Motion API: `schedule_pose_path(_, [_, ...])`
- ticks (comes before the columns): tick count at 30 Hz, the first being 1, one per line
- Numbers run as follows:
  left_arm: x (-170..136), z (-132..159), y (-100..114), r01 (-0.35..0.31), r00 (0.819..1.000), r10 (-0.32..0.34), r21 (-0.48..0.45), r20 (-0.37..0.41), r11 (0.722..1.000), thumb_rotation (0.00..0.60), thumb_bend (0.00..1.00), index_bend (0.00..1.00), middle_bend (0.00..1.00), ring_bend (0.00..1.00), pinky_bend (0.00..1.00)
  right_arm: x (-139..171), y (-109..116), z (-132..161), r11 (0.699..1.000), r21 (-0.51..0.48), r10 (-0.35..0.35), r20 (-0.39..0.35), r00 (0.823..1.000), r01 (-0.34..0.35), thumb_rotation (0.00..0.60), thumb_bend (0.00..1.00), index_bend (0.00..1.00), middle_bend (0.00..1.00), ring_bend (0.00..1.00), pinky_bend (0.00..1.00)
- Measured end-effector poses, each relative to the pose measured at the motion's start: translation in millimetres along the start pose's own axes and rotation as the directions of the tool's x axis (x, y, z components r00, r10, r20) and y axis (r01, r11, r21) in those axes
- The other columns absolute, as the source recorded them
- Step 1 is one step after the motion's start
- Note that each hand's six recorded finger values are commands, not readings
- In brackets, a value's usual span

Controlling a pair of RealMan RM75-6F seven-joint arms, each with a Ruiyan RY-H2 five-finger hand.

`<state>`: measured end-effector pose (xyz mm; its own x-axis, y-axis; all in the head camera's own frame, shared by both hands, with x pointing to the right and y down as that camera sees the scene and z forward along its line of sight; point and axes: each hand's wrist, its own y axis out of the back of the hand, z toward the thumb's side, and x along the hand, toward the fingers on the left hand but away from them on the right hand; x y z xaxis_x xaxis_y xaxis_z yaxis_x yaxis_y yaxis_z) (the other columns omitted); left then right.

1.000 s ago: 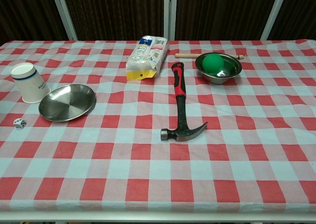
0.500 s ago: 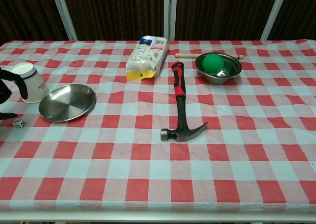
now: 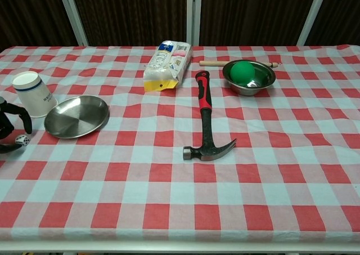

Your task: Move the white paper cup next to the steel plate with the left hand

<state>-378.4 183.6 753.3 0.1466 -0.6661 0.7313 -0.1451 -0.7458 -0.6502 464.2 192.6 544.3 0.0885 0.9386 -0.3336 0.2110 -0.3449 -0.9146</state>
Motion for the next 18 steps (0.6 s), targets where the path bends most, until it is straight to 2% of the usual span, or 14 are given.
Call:
schedule_pose_path(11, [2.8, -4.2, -3.5, -0.004, 1.000, 0.004, -0.002, -0.005, 1.000, 0.600, 0.41, 0.53, 0.86, 0.83, 0.89, 2.1, 0.1, 0.2, 1.000, 0.002, 0.001, 0.004, 1.000, -0.001, 0.600, 0.12, 0.10, 0.22, 0.07, 0.16])
schedule_pose_path(18, [2.1, 12.6, 3.9, -0.035, 0.998, 0.039, -0.081, 0.049, 0.996, 0.600, 0.40, 0.54, 0.86, 0.83, 0.89, 2.3, 0.3, 0.8, 1.000, 0.003, 0.002, -0.002, 1.000, -0.002, 0.600, 0.12, 0.10, 0.22, 0.07, 0.16])
